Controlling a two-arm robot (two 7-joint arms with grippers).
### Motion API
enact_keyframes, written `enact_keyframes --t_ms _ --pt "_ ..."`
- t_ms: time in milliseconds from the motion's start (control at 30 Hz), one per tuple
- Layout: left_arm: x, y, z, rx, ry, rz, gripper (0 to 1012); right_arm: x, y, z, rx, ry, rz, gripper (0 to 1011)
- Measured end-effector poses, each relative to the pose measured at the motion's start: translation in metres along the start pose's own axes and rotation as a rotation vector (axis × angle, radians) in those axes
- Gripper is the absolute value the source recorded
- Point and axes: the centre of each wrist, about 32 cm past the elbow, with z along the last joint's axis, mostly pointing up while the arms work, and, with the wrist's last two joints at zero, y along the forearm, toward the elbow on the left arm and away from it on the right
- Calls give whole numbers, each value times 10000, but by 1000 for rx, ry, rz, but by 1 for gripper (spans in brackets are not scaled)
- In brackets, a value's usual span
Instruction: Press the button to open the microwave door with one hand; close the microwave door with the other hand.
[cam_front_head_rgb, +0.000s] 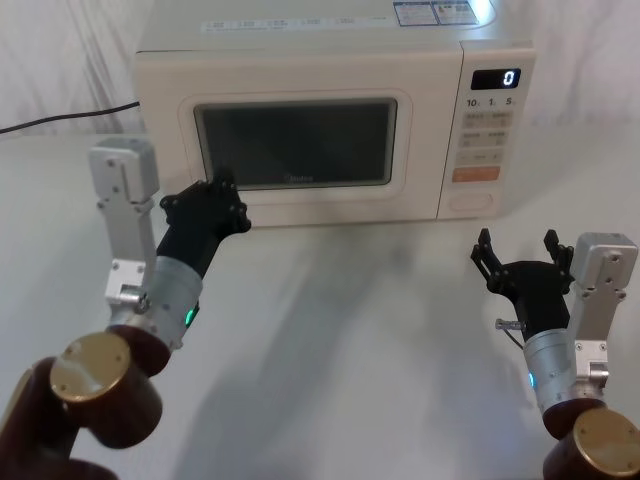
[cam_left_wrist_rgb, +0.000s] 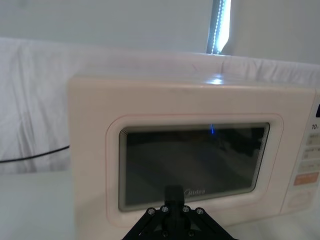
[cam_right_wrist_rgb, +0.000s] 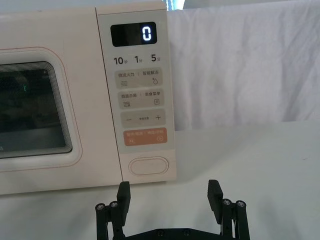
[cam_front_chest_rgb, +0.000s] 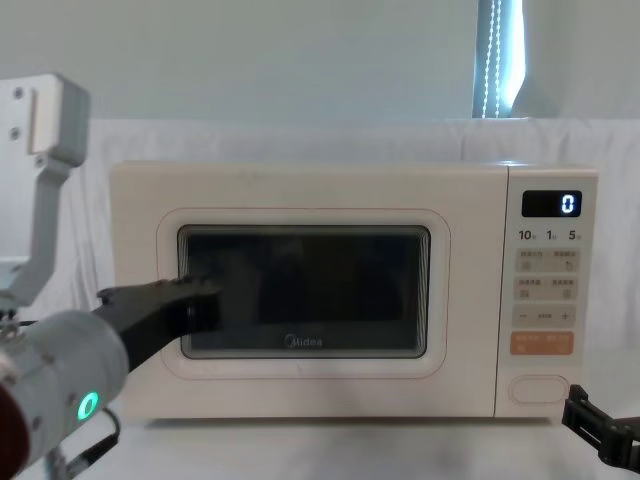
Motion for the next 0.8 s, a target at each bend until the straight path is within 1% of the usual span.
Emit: enact_keyframes --t_ms 100,167,200,233,333,400,500,567,667,733,800 --pt "16 64 -31 8 11 6 0 0 0 0 0 0 0 1002" --pt "39 138 -69 17 21 17 0 0 0 0 0 0 0 1002" --pt "39 138 -69 17 21 17 0 0 0 0 0 0 0 1002" --pt "54 178 -94 23 26 26 0 0 0 0 0 0 0 1002" --pt "77 254 -144 34 32 45 0 0 0 0 0 0 0 1002" --pt "86 293 -170 37 30 56 0 0 0 0 0 0 0 1002" --pt "98 375 -229 39 20 80 0 0 0 0 0 0 0 1002" --pt "111 435 -272 45 16 98 0 0 0 0 0 0 0 1002" --pt "123 481 -310 51 17 113 0 0 0 0 0 0 0 1002" --pt "139 532 -352 58 20 129 0 0 0 0 0 0 0 1002" --pt "145 551 -366 60 22 137 0 0 0 0 0 0 0 1002"
